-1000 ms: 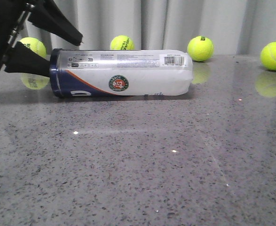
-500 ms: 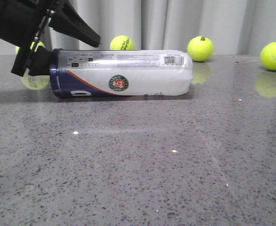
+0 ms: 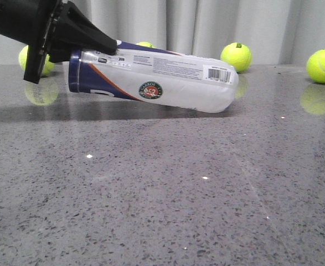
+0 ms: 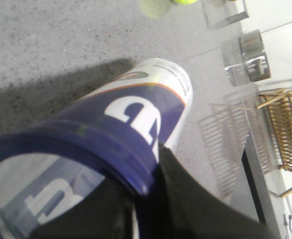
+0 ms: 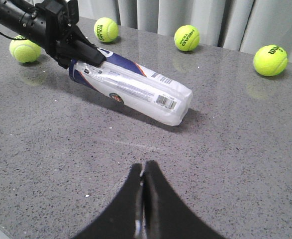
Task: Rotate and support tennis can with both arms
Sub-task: 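Lift the can's blue end with the left gripper, tilting it upward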
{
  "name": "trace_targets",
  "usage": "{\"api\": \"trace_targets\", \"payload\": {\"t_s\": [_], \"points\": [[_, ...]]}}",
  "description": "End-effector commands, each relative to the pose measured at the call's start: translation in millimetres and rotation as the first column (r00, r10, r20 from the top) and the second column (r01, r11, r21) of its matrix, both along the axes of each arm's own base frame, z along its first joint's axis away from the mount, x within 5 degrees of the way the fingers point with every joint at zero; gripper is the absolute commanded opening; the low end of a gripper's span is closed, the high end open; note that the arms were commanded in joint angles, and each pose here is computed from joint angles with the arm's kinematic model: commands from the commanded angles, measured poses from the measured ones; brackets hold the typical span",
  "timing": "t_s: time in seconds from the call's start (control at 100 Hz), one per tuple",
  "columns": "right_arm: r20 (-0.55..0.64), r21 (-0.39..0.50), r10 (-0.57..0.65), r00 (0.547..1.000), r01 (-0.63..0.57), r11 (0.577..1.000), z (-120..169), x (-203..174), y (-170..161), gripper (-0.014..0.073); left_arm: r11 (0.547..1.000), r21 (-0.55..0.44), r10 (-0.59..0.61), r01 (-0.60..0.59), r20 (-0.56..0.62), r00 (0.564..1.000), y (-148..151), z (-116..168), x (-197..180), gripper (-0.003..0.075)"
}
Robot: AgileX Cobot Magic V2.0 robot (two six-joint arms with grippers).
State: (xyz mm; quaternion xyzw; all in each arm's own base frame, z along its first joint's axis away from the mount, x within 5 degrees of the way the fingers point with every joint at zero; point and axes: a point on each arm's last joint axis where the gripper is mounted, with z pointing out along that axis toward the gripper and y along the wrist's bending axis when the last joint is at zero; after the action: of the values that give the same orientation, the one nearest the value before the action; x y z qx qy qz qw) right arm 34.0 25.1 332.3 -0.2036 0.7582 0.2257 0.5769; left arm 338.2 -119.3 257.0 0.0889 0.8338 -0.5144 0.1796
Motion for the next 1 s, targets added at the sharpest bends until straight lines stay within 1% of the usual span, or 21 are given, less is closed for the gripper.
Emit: {"api": "trace_targets", "payload": {"t_s": [0.0,0.23,0.34,0.45,0.52,0.59,0.69,0.74,0.79,0.83,0.9,0.99], "points": [[0.087,0.052,-0.011,0.996,0.006,0.999,14.8,0.9,-0.2,-0.0066,1.0,-0.026,0.017,-0.015,0.078,0.997,-1.7,23.4,-1.2,-0.002],[0.087,0.052,-0.011,0.996,0.006,0.999,14.8,0.9,-0.2,-0.0066,0.991,-0.134,-0.01,0.029,0.143,0.99,-5.5,36.8,-4.1,-0.002],[0.087,0.052,-0.011,0.996,0.006,0.999,14.8,0.9,-0.2,-0.0066,0.991,-0.125,-0.018,0.048,0.232,0.972,-4.8,60.9,-8.5,-0.002],[0.087,0.052,-0.011,0.996,0.006,0.999,14.8,0.9,-0.2,-0.0066,0.991,-0.107,-0.037,0.077,0.334,0.942,-4.1,98.3,-14.1,-0.002],[0.087,0.052,-0.011,0.996,0.006,0.999,14.8,0.9,-0.2,-0.0066,0.994,-0.065,-0.059,0.089,0.371,0.927,-3.1,121.9,-17.3,-0.002],[0.087,0.052,-0.011,0.996,0.006,0.999,14.8,0.9,-0.2,-0.0066,0.994,0.003,-0.105,0.113,0.391,0.914,-4.9,141.4,-20.5,-0.002],[0.087,0.052,-0.011,0.996,0.006,0.999,14.8,0.9,-0.2,-0.0066,0.984,0.125,-0.166,0.124,0.418,0.893,-7.0,168.5,-26.7,-0.002],[0.087,0.052,-0.011,0.996,0.006,0.999,14.8,0.9,-0.2,-0.0066,0.974,0.19,-0.195,0.124,0.425,0.884,-9.0,177.5,-30.4,-0.002],[0.087,0.052,-0.011,0.996,0.006,0.999,14.8,0.9,-0.2,-0.0066,0.961,0.254,-0.217,0.113,0.429,0.877,-10.2,187.5,-34.6,-0.002],[0.087,0.052,-0.011,0.996,0.006,0.999,14.8,0.9,-0.2,-0.0066,0.951,0.299,-0.208,0.08,0.429,0.879,-11.2,194.4,-36.5,-0.002],[0.087,0.052,-0.011,0.996,0.006,0.999,14.8,0.9,-0.2,-0.0066,0.933,0.358,-0.205,0.037,0.444,0.872,-16.6,206.3,-41.8,-0.002],[0.087,0.052,-0.011,0.996,0.006,0.999,14.8,0.9,-0.2,-0.0066,0.904,0.427,-0.219,0.002,0.459,0.861,-24.0,212.8,-47.2,-0.002]]}}
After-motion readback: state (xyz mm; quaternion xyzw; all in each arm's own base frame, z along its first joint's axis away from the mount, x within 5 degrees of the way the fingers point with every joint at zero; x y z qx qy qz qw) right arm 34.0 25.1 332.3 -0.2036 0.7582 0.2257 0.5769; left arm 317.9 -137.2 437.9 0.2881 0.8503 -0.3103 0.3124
